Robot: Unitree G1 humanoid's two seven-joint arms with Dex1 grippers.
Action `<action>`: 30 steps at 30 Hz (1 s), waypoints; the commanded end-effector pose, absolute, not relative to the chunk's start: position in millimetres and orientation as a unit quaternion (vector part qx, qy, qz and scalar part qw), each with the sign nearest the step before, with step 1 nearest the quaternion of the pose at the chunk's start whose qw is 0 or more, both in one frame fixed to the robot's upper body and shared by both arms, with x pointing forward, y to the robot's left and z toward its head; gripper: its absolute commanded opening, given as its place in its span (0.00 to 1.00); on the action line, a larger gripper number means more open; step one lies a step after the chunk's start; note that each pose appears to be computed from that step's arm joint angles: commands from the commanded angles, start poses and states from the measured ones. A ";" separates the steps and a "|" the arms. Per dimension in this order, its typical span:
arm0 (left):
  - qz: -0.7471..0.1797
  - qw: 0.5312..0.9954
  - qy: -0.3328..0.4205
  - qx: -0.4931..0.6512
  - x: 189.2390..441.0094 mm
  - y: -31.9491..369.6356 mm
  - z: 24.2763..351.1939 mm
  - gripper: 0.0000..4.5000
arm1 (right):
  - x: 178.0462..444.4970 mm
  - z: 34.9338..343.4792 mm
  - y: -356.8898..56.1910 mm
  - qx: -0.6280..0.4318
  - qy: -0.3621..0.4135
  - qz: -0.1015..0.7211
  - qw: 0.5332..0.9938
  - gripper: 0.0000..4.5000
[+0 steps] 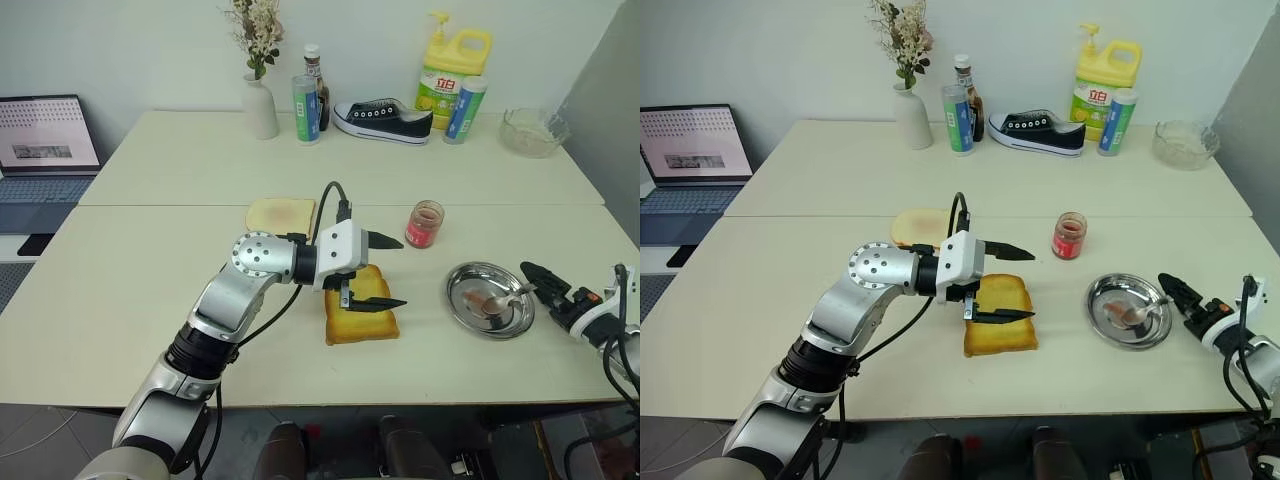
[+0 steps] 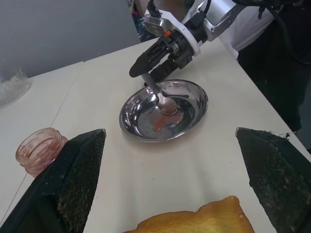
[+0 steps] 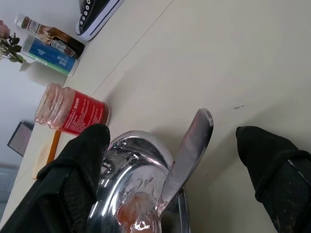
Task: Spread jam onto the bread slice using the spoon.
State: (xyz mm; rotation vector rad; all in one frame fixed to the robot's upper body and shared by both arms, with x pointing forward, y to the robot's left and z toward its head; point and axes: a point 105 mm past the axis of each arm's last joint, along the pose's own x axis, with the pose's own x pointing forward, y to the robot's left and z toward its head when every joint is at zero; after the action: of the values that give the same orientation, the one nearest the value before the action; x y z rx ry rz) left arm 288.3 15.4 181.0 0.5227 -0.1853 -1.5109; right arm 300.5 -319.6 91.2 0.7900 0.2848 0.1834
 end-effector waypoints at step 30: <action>-0.657 0.721 -0.097 0.198 291.2 26.4 195.4 1.00 | 293.5 229.2 -251.7 0.318 -0.042 0.191 0.928 0.01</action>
State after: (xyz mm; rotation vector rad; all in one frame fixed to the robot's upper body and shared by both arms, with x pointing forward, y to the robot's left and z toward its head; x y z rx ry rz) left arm 292.9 24.6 180.2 0.4673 -0.1593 -1.4772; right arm 296.6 -256.8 203.8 0.6653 0.0026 0.3738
